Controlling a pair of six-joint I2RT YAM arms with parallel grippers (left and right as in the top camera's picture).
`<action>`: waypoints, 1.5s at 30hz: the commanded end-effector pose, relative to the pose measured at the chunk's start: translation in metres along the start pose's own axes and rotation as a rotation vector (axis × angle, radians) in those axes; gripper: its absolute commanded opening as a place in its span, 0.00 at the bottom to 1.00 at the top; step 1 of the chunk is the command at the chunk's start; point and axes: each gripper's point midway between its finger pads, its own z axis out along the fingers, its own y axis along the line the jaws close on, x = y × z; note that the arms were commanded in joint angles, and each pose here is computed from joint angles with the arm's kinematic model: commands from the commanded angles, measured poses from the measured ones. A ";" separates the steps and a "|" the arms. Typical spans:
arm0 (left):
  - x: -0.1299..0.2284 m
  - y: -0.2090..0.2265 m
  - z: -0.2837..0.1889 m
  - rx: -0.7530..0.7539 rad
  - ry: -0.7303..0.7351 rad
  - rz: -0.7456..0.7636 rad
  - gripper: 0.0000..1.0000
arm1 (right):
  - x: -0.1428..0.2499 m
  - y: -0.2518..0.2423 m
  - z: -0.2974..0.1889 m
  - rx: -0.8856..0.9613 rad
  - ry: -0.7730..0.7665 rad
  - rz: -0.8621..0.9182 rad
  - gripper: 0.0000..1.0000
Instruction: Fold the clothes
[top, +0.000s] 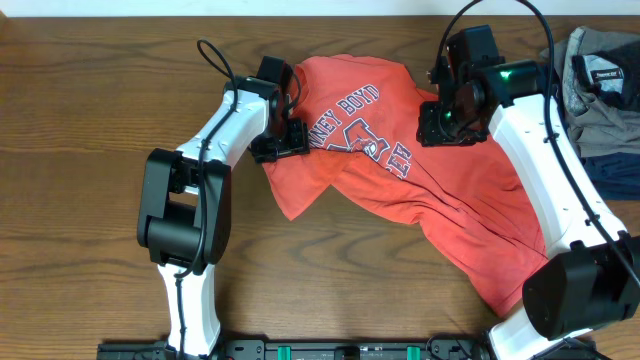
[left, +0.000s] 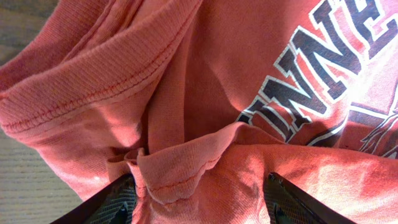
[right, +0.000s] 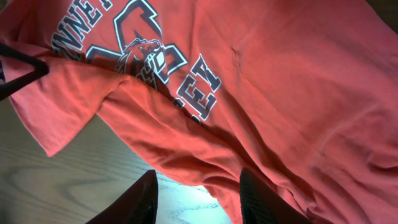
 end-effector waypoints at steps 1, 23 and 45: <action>-0.002 -0.002 -0.012 0.010 -0.020 0.010 0.67 | -0.002 -0.004 -0.002 0.005 -0.007 0.025 0.41; 0.003 -0.007 -0.030 0.025 -0.029 0.016 0.61 | 0.001 -0.004 -0.001 0.007 0.003 0.029 0.41; 0.014 0.000 -0.017 0.013 0.004 0.008 0.12 | 0.001 -0.005 -0.001 0.007 0.005 0.037 0.40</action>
